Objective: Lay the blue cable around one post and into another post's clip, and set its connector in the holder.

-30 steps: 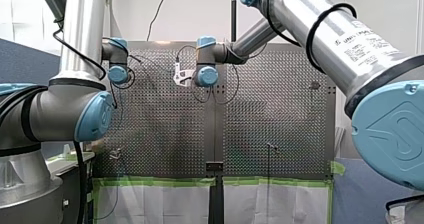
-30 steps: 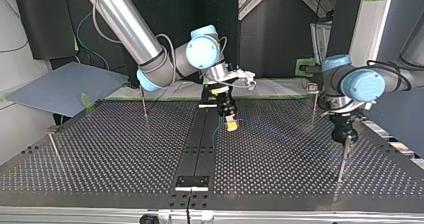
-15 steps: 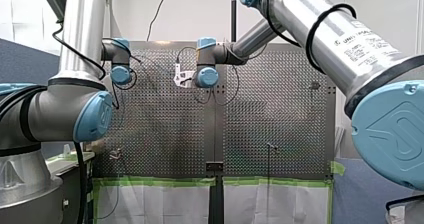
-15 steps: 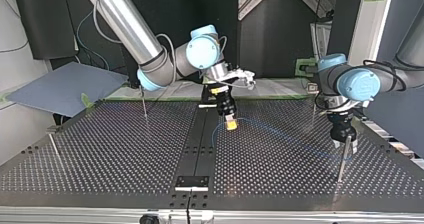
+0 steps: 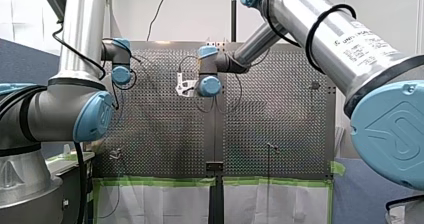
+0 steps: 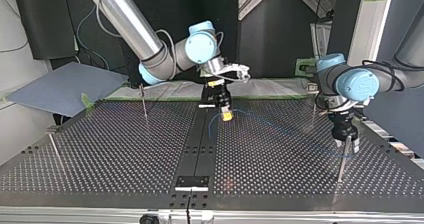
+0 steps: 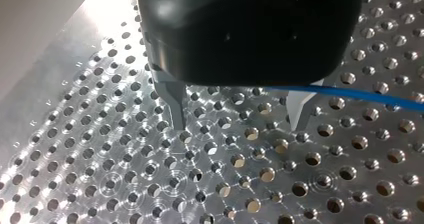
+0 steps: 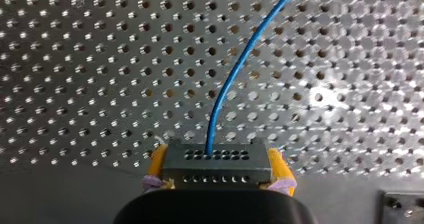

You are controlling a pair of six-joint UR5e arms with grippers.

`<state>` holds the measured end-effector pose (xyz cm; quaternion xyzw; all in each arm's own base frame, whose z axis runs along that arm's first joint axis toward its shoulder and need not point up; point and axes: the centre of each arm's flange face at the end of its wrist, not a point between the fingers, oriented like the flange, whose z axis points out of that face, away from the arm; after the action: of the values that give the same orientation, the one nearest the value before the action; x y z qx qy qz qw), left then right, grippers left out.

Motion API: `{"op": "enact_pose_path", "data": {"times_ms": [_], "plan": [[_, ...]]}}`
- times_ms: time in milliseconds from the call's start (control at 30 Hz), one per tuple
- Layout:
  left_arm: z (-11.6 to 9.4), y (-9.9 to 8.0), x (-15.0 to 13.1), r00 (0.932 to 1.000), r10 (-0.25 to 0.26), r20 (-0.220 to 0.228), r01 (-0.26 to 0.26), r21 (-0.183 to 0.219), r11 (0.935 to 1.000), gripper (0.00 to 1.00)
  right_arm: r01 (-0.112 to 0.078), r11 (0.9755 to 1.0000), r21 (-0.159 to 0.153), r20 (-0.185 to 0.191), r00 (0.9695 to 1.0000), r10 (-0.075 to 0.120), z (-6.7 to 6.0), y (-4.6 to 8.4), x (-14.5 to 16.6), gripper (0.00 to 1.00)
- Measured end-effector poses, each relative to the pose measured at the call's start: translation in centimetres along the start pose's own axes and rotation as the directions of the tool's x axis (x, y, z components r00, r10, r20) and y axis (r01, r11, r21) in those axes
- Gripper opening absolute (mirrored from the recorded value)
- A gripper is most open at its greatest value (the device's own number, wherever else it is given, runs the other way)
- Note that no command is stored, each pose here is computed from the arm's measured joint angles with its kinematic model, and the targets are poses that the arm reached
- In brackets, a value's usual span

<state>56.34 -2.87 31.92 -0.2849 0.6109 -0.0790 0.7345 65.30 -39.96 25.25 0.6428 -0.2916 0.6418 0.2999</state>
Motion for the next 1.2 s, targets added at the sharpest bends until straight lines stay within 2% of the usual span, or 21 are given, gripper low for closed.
{"op": "enact_pose_path", "data": {"times_ms": [167,367,700,800,1000,1100,1200], "plan": [[-0.2,0.2,0.4,1.0000,0.001,-0.006,-0.001,-0.002,1.0000,1.00,-0.004,0.9998,-0.019,0.006,1.0000,0.004,-0.3,1.1,-1.7,0.00],[-0.1,0.7,2.0,0.9993,0.003,-0.038,-0.003,0.002,1.0000,1.00,-0.006,0.9987,-0.050,0.014,0.9999,0.007,-0.8,2.8,-3.7,0.00],[-0.1,0.7,2.4,0.9990,0.000,-0.046,0.001,0.005,1.0000,1.00,-0.011,0.9937,-0.111,0.028,0.9995,0.014,-1.7,6.3,-7.0,0.00],[-0.2,0.7,2.5,0.9989,0.000,-0.047,0.001,0.006,1.0000,1.00,-0.012,0.9911,-0.132,0.028,0.9995,0.016,-1.9,7.4,-7.8,0.00],[-0.2,0.7,2.5,0.9988,0.000,-0.049,0.000,0.006,1.0000,1.00,-0.019,0.9843,-0.176,0.026,0.9994,0.024,-2.6,9.4,-9.4,0.00],[-0.2,0.7,2.5,0.9988,0.000,-0.050,0.001,0.006,1.0000,1.00,-0.025,0.9795,-0.200,0.024,0.9992,0.031,-3.0,10.5,-10.2,0.00],[-0.2,0.6,2.5,0.9988,0.000,-0.049,0.001,0.007,1.0000,1.00,-0.036,0.9735,-0.226,0.021,0.9989,0.042,-3.4,11.7,-11.1,0.00]]}}
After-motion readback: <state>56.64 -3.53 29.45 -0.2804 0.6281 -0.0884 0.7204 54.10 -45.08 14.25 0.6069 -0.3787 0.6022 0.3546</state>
